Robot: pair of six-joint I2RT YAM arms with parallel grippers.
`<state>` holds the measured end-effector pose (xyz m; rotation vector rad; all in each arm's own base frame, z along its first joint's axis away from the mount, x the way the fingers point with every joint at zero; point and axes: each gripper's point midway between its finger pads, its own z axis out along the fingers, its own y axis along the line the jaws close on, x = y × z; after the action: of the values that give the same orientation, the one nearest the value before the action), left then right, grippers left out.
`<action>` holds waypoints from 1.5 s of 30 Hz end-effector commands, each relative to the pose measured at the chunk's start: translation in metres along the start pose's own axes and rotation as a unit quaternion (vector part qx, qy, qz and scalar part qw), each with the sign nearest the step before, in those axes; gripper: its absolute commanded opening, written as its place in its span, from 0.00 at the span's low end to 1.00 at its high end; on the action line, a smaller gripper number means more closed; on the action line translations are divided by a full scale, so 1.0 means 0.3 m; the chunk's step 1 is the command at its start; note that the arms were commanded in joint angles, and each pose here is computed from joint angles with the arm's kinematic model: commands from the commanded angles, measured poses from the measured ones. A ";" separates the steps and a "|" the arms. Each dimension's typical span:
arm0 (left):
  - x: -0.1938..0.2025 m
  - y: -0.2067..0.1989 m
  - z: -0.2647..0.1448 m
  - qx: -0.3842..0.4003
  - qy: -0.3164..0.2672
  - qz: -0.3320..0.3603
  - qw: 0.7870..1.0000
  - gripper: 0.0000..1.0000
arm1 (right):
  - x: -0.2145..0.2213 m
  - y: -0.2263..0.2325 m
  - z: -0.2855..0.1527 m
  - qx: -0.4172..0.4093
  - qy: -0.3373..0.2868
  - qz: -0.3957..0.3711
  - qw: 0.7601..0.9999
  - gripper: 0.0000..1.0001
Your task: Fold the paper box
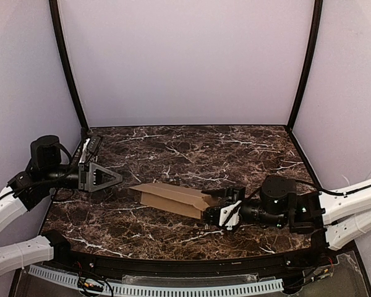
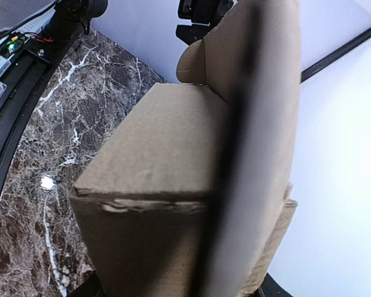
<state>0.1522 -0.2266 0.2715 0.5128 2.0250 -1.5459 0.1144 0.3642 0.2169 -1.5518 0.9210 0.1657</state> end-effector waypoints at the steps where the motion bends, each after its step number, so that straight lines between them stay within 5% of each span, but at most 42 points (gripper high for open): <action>1: 0.029 0.051 -0.022 -0.056 0.014 0.028 0.998 0.99 | 0.007 0.017 0.011 -0.059 -0.042 0.179 0.981 0.39; 11: 0.051 0.108 -0.024 -0.108 0.014 0.059 0.992 0.99 | 0.081 0.100 0.030 -0.155 -0.108 0.338 0.922 0.37; 19: 0.120 0.243 0.050 -0.215 0.066 0.090 0.970 0.97 | 0.177 0.148 0.058 -0.153 -0.107 0.384 0.904 0.36; 45: 0.191 0.381 0.215 -0.266 0.097 0.084 0.955 0.34 | 0.287 0.239 0.110 -0.145 -0.082 0.398 0.902 0.32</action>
<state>0.1789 -0.2545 0.1265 0.6152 2.3959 -0.8352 0.1377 0.3604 0.0990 -1.3311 1.4244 1.0371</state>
